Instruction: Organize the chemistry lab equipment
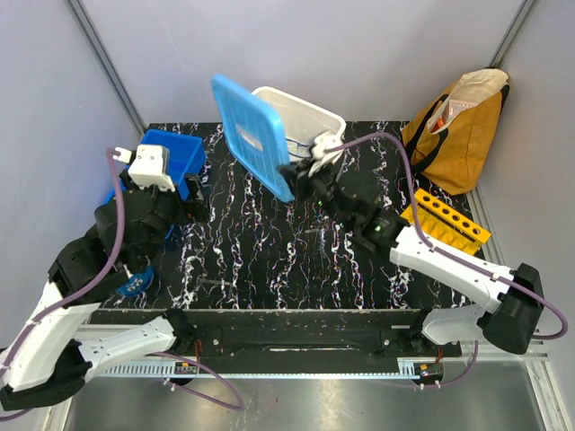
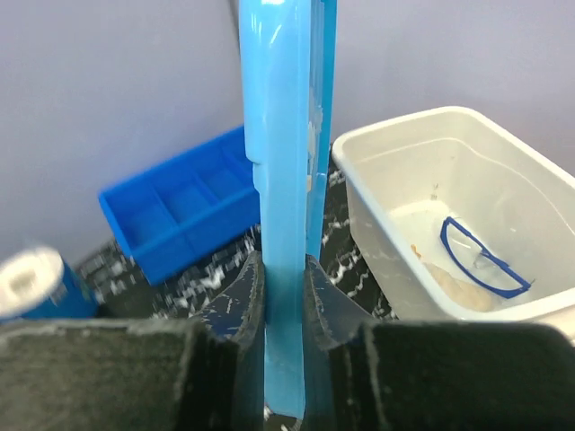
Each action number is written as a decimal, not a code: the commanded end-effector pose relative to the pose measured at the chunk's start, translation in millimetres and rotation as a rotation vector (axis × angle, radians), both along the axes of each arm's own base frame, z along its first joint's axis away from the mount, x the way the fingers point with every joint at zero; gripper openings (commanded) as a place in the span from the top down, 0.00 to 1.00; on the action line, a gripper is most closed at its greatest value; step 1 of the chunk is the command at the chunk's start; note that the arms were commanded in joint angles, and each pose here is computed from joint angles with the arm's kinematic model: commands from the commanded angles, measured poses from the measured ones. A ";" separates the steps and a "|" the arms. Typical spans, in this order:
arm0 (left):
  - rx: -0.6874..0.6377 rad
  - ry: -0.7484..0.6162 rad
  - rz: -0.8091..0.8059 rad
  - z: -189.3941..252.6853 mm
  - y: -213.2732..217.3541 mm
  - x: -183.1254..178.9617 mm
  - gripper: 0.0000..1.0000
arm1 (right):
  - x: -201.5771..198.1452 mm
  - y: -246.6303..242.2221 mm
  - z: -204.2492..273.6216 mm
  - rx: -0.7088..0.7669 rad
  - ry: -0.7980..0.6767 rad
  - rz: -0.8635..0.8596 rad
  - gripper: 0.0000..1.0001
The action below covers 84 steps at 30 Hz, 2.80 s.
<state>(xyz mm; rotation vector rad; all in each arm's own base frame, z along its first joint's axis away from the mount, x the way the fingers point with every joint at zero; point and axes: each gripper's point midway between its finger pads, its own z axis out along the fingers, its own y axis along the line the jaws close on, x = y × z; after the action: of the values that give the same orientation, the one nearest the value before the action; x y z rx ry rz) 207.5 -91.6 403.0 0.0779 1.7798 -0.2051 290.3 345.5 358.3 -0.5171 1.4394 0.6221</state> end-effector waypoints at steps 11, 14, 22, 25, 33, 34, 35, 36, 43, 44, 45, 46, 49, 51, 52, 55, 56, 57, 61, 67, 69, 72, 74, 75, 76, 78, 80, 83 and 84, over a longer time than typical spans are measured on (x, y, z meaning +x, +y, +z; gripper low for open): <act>-0.081 0.097 0.018 -29.8 -10.9 84.3 0.19 | 79.2 -37.8 111.2 0.735 0.221 -0.015 1.00; -0.097 0.102 0.033 -30.8 -9.7 100.7 0.20 | 92.6 -35.8 115.2 0.792 0.243 0.025 1.00; -0.129 0.111 0.077 -35.0 2.2 133.4 0.20 | 121.7 -35.9 116.4 0.920 0.292 0.088 1.00; -0.133 0.106 0.090 -35.5 4.8 141.8 0.20 | 132.7 -32.6 109.7 0.965 0.339 0.138 1.00; -0.130 0.127 0.097 -49.9 0.4 167.0 0.20 | 172.3 -38.3 79.4 1.076 0.480 0.192 1.00; -0.132 0.126 0.097 -50.8 0.0 169.5 0.20 | 177.6 -40.3 75.5 1.086 0.485 0.198 1.00; -0.131 0.131 0.094 -53.3 -1.7 172.5 0.20 | 182.2 -42.4 71.4 1.094 0.486 0.196 1.00; -0.129 0.135 0.095 -56.0 -2.6 175.6 0.20 | 185.4 -42.3 66.8 1.098 0.494 0.189 1.00; -0.113 0.164 0.099 -78.2 -6.8 193.7 0.21 | 208.7 -58.3 31.0 1.148 0.561 0.123 1.00; -0.112 0.166 0.099 -79.9 -7.4 196.0 0.22 | 210.6 -59.4 25.3 1.153 0.571 0.117 1.00; -0.111 0.172 0.098 -82.9 -8.3 198.2 0.22 | 213.3 -63.0 19.8 1.160 0.583 0.111 1.00; -0.111 0.177 0.097 -85.2 -9.2 200.4 0.22 | 214.3 -66.0 14.8 1.169 0.596 0.105 1.00; -0.110 0.196 0.087 -93.5 -13.2 206.6 0.23 | 215.8 -78.0 -1.4 1.177 0.606 0.068 1.00; -0.109 0.207 0.087 -99.1 -14.6 210.4 0.23 | 217.2 -86.0 -10.7 1.177 0.623 0.044 1.00; -0.110 0.212 0.085 -101.3 -15.6 211.6 0.23 | 218.0 -90.3 -16.9 1.180 0.630 0.031 1.00; -0.112 0.224 0.078 -107.7 -18.5 215.6 0.23 | 219.9 -95.4 -32.7 1.185 0.666 0.013 1.00; -0.111 0.222 0.068 -108.8 -20.4 217.2 0.23 | 220.2 -96.1 -36.5 1.185 0.670 0.009 1.00; -0.111 0.220 0.061 -110.3 -21.9 219.0 0.23 | 219.9 -96.9 -40.9 1.187 0.674 0.008 1.00; -0.102 0.206 0.028 -112.5 -28.6 229.3 0.23 | 222.8 -103.7 -53.4 1.189 0.677 -0.014 1.00; -0.093 0.198 0.005 -113.9 -35.5 244.9 0.23 | 225.9 -113.3 -67.6 1.166 0.727 -0.047 1.00; -0.091 0.197 0.008 -113.3 -35.8 248.2 0.23 | 225.5 -111.4 -71.5 1.161 0.756 -0.035 1.00; -0.075 0.195 0.033 -113.5 -31.6 253.4 0.24 | 226.1 -103.2 -79.3 1.138 0.830 0.014 1.00; -0.053 0.198 0.069 -114.5 -24.6 257.5 0.24 | 222.4 -97.1 -82.9 1.142 0.881 0.069 1.00; -0.044 0.199 0.080 -112.9 -22.5 258.7 0.24 | 221.0 -95.1 -83.6 1.143 0.884 0.091 1.00; -0.037 0.200 0.088 -112.4 -20.6 260.1 0.24 | 219.7 -93.1 -84.8 1.140 0.895 0.105 1.00; -0.038 0.210 0.106 -111.6 -15.9 264.0 0.24 | 217.8 -89.3 -86.2 1.129 0.917 0.127 1.00; -0.052 0.208 0.108 -107.7 -15.2 268.5 0.24 | 217.5 -87.8 -89.7 1.117 0.940 0.127 1.00; -0.058 0.211 0.091 -108.2 -19.6 276.7 0.24 | 214.1 -90.3 -89.3 1.099 0.924 0.115 1.00; -0.060 0.213 0.083 -109.6 -21.8 279.9 0.24 | 214.2 -92.9 -91.0 1.096 0.918 0.103 1.00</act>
<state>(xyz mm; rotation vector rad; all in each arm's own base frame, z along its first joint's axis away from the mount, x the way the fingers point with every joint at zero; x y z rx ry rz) 470.3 -112.7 272.7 -0.0609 2.0409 -0.2036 512.5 251.2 228.0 0.7849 1.6613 1.6640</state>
